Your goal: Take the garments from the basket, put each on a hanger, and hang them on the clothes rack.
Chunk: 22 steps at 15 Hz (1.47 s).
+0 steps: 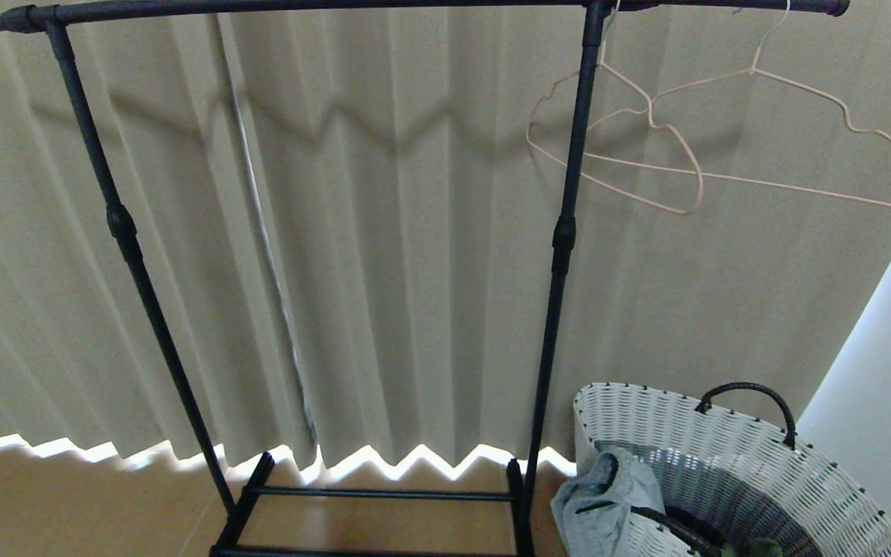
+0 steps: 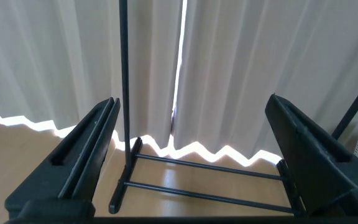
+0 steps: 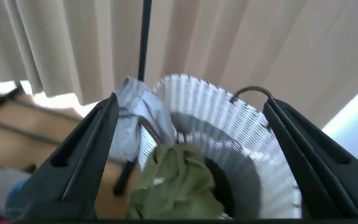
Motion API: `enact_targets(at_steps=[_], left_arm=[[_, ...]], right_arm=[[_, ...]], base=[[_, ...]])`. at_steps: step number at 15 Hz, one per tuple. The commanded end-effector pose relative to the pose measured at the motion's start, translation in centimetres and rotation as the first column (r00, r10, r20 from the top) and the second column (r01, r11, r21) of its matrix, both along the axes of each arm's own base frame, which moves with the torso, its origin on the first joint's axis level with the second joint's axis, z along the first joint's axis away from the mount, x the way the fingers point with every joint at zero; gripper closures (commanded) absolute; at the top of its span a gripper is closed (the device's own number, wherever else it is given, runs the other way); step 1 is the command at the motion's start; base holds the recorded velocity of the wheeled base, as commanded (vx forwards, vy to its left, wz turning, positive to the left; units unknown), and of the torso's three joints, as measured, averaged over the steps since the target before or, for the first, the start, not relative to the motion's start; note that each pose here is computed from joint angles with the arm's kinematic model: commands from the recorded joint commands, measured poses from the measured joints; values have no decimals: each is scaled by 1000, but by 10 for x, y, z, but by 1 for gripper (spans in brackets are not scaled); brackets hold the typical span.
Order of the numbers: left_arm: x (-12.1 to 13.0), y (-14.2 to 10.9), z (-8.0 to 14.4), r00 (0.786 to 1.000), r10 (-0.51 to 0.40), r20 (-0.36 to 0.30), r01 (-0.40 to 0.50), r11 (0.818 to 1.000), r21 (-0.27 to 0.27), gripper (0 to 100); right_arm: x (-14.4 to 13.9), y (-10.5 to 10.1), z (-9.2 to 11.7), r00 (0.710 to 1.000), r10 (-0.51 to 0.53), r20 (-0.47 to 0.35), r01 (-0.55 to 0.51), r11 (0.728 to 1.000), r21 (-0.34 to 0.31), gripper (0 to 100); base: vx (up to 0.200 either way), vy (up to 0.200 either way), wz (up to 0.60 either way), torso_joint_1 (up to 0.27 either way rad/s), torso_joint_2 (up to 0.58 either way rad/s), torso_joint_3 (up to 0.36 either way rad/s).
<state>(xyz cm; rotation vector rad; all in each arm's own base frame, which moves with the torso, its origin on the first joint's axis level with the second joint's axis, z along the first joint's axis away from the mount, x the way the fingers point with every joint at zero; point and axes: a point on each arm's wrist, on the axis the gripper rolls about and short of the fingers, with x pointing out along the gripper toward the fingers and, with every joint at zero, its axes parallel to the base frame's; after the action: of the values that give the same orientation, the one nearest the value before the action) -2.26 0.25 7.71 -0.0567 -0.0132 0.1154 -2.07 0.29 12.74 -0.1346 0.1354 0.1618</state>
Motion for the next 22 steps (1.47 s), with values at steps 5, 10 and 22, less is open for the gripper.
enact_targets(at_steps=[5, 10, 22], left_arm=[[0, 0, 0, 1000, 1, 1, -1, 1000, -1, 0], [0, 0, 0, 1000, 1, 1, -1, 1000, -1, 0], [0, 0, 0, 1000, 1, 1, -1, 1000, -1, 0]], right_arm=[[92, -4, 14, 851, -193, -489, 58, 959, -277, 0], [149, -5, -27, 658, -203, -725, -85, 937, -340, 0], [179, -5, -78, 623, -167, -764, -277, 867, -415, 0]], base=[[0, 0, 0, 0, 0, 0], [0, 0, 0, 0, 0, 0], [0, 0, 0, 0, 0, 0]])
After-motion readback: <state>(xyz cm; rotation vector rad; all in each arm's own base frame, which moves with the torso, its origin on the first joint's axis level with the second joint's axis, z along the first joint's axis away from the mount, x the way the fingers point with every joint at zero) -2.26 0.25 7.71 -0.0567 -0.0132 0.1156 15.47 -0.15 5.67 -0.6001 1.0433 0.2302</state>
